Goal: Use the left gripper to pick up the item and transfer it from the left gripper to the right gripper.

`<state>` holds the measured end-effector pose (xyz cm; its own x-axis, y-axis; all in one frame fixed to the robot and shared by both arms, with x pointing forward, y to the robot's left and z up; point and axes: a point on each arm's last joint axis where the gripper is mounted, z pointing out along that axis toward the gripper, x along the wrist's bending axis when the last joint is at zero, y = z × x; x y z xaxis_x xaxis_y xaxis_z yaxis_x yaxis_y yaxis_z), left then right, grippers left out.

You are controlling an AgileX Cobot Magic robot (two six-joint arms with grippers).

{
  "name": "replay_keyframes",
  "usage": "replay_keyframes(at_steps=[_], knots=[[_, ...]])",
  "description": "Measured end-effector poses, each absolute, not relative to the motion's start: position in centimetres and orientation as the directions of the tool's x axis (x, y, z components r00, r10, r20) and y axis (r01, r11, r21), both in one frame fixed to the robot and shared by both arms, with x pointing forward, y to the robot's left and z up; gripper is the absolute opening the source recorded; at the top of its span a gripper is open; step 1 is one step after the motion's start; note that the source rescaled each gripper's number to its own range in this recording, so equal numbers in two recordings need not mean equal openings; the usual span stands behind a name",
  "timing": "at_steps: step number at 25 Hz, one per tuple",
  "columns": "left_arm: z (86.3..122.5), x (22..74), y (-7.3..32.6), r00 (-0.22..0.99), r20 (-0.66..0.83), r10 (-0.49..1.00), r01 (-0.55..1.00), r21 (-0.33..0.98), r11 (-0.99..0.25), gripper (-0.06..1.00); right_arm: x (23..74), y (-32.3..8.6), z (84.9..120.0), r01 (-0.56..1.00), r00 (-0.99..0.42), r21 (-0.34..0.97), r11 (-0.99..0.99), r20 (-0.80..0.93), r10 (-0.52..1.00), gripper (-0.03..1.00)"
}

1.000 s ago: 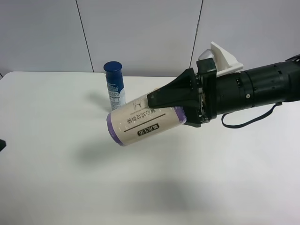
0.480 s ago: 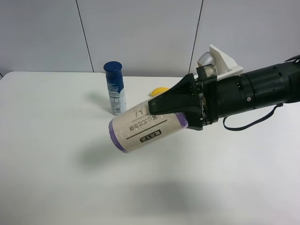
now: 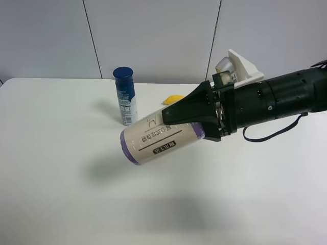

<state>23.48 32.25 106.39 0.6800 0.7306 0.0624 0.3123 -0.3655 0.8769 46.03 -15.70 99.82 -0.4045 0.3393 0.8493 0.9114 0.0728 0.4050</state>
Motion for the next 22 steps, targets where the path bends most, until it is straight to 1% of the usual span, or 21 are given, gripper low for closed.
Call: replay_keyframes(at_steps=[6,13,22], knots=[[105.8,23.5,31.8,0.703,0.052,0.709,0.318,0.869,-0.379,0.99,46.0,-15.7,99.8,0.912,-0.403,0.403,0.072,0.850,0.339,0.00],[105.5,23.5,30.8,0.738,-0.010,0.674,0.314,0.890,-0.330,0.99,46.0,-15.7,99.8,0.912,-0.403,0.403,0.072,0.850,0.339,0.00],[105.4,23.5,30.6,0.743,-0.021,0.669,0.311,0.896,-0.317,0.99,46.2,-15.8,99.7,0.911,-0.401,0.407,0.063,0.843,0.358,0.00]])
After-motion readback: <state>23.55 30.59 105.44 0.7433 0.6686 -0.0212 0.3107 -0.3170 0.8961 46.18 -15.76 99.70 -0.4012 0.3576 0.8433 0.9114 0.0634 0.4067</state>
